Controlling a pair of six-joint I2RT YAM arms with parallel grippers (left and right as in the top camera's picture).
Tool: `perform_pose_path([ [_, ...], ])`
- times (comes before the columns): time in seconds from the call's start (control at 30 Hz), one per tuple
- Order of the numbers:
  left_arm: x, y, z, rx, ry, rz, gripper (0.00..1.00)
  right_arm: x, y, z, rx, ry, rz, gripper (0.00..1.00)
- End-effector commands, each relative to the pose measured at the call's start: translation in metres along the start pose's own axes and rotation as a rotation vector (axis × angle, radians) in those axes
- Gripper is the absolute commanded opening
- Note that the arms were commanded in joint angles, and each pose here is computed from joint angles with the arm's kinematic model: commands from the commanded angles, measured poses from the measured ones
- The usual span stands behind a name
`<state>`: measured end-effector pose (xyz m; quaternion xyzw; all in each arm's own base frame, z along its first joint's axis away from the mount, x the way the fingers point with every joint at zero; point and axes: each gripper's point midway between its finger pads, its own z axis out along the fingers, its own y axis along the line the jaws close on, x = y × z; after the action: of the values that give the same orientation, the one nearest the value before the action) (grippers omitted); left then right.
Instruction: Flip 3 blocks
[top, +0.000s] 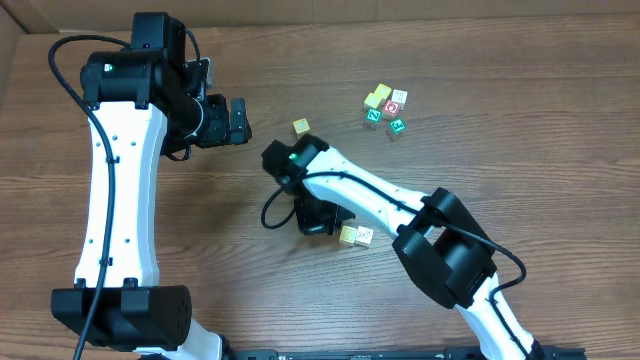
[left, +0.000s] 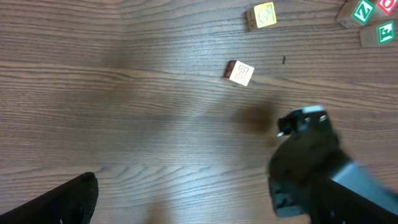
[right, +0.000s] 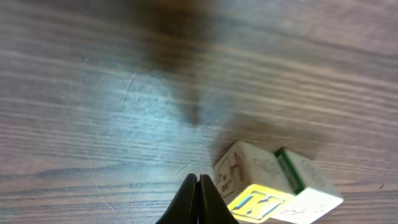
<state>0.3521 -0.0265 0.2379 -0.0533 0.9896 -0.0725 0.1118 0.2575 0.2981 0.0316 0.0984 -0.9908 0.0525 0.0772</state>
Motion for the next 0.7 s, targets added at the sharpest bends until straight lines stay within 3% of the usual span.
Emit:
perform_pose_path([
  [0.0, -0.005, 0.002, -0.002, -0.006, -0.012, -0.014, 1.00, -0.024, -0.019, -0.052, -0.137, -0.086, 0.087, 0.04],
  [0.13, -0.005, 0.002, -0.002, -0.006, -0.012, -0.014, 1.00, -0.023, -0.037, -0.052, -0.241, 0.028, 0.164, 0.04],
  [0.37, -0.005, 0.002, -0.002, -0.006, -0.012, -0.014, 1.00, -0.018, -0.075, -0.022, -0.167, 0.100, 0.251, 0.04],
  [0.67, -0.005, 0.002, -0.002, -0.006, -0.012, -0.014, 1.00, -0.003, -0.072, -0.002, -0.167, 0.160, 0.250, 0.04],
])
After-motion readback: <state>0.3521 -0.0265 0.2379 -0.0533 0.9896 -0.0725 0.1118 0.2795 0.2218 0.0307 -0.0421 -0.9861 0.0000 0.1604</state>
